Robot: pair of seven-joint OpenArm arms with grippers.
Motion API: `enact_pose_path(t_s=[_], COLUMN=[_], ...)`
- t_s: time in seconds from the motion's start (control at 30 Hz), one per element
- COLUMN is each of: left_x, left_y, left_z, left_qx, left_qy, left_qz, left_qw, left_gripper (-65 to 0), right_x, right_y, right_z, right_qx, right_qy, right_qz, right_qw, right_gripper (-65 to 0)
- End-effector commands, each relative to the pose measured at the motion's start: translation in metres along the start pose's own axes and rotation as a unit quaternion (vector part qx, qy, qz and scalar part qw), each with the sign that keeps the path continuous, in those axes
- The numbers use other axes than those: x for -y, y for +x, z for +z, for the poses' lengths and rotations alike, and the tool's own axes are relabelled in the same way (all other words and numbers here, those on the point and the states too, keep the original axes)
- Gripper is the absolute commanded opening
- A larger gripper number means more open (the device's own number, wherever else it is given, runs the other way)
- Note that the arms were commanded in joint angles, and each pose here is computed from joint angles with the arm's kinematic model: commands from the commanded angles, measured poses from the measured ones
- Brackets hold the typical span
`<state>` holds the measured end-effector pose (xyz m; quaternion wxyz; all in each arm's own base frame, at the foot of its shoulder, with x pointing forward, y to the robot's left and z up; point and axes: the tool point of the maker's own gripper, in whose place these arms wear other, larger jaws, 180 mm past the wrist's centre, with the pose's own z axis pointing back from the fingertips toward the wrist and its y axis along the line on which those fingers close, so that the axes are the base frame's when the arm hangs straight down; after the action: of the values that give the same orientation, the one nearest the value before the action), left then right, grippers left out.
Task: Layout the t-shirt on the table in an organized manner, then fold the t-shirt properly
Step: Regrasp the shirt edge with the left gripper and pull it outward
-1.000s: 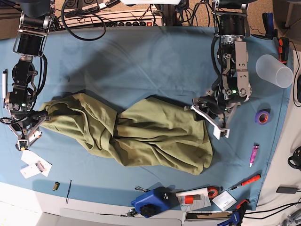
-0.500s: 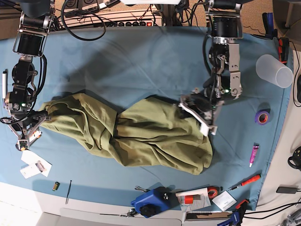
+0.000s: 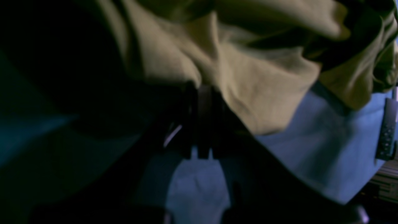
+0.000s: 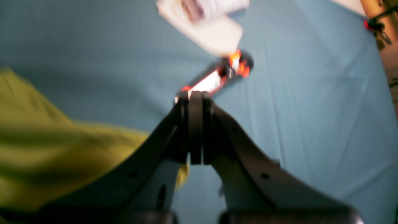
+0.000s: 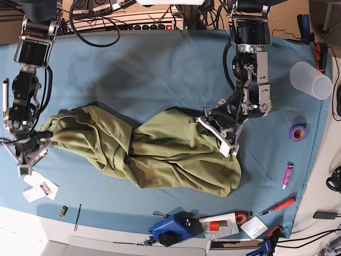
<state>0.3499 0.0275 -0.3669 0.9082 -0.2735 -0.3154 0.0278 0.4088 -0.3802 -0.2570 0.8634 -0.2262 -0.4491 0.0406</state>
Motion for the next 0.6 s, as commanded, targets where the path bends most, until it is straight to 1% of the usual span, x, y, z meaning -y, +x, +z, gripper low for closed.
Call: enact_pose_path(t_s=[0.0,0.13,0.3,0.37,0.47,0.5,0.57], left_x=[0.006,-0.018,-0.059,-0.074,-0.093,-0.096,-0.100], left_y=[0.022,0.032,0.020,0.014,0.014,0.016,0.019], left_z=[0.008,0.025,0.041,0.049,0.067,0.073,0.085], left_qx=[0.030,0.042,0.012,0.000,-0.001,0.003,0.010], left_qy=[-0.009,0.019,0.061,0.080,0.118,0.129,0.148], left_qz=[-0.008,-0.012,-0.035,-0.044,-0.070,-0.078,-0.100], left_qw=[0.999,0.999,0.997,0.996,0.991,0.988,0.984], left_gripper=[-65.0,-65.0,-65.0,-65.0,-65.0,-65.0,-65.0], right_x=[0.021,0.031,0.034,0.034,0.034,0.035,0.041], right_y=[0.032,0.060,0.070,0.066,0.061,0.057,0.046], right_z=[0.005,0.008,0.010,0.009,0.008,0.008,0.008], right_qx=[0.043,0.070,0.080,0.071,0.056,0.046,0.014], right_qy=[-0.022,-0.030,-0.032,-0.031,-0.031,-0.033,-0.053], right_qz=[-0.009,-0.026,-0.031,-0.032,-0.032,-0.030,-0.014], right_qw=[0.9988,0.9967,0.9958,0.9965,0.9975,0.9979,0.9984], right_gripper=[-65.0,-65.0,-65.0,-65.0,-65.0,-65.0,-65.0])
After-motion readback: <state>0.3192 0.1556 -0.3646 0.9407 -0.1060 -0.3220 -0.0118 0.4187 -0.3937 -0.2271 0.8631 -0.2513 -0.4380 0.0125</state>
